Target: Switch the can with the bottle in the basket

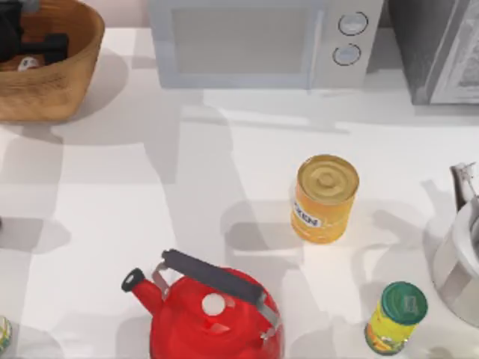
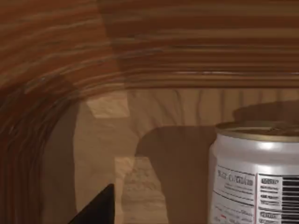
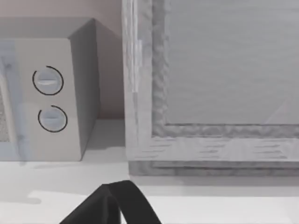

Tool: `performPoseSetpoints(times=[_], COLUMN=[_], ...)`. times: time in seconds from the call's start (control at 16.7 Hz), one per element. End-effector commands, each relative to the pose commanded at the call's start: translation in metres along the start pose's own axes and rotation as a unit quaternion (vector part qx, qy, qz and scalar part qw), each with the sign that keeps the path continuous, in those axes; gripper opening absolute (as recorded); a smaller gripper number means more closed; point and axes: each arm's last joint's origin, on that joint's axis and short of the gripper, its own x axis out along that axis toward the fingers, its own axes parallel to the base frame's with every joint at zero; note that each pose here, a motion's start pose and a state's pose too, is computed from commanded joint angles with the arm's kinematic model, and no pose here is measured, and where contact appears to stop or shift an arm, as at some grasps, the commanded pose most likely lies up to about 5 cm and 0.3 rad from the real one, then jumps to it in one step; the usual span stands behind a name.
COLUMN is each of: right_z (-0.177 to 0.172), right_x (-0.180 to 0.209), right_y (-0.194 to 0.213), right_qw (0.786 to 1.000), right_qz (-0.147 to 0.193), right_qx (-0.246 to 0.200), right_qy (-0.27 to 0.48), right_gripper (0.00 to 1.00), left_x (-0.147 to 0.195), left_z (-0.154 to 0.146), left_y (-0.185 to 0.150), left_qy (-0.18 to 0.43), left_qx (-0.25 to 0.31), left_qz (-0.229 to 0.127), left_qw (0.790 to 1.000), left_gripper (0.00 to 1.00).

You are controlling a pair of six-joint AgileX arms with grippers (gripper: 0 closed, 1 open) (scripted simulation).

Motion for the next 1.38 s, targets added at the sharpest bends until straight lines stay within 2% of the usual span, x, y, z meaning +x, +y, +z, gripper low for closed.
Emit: performPoseSetpoints(times=[0.12,0.3,1.08,1.38], right_z=[0.0000,0.0000,0.0000,0.0000], right_x=[0.0000,0.0000,0.0000,0.0000], right_y=[0.0000,0.0000,0.0000,0.0000], right_qw=[1.000,1.000,1.000,1.000], right_qz=[0.000,0.000,0.000,0.000], right_qx=[0.000,0.000,0.000,0.000], right_qy=[0.000,0.000,0.000,0.000], right_gripper=[1.00,1.00,1.00,1.00], left_x=[0.0124,0.0128,0.0128,0.0128], left_z=[-0.0006,-0.0006,-0.0006,-0.0006], left_y=[0.0001,0.0001,0.0001,0.0001], left_qy=[0.000,0.000,0.000,0.000], left_qx=[0.000,0.000,0.000,0.000], left_qz=[0.000,0.000,0.000,0.000], left_qw=[1.000,1.000,1.000,1.000], left_gripper=[1.00,1.00,0.02,0.00])
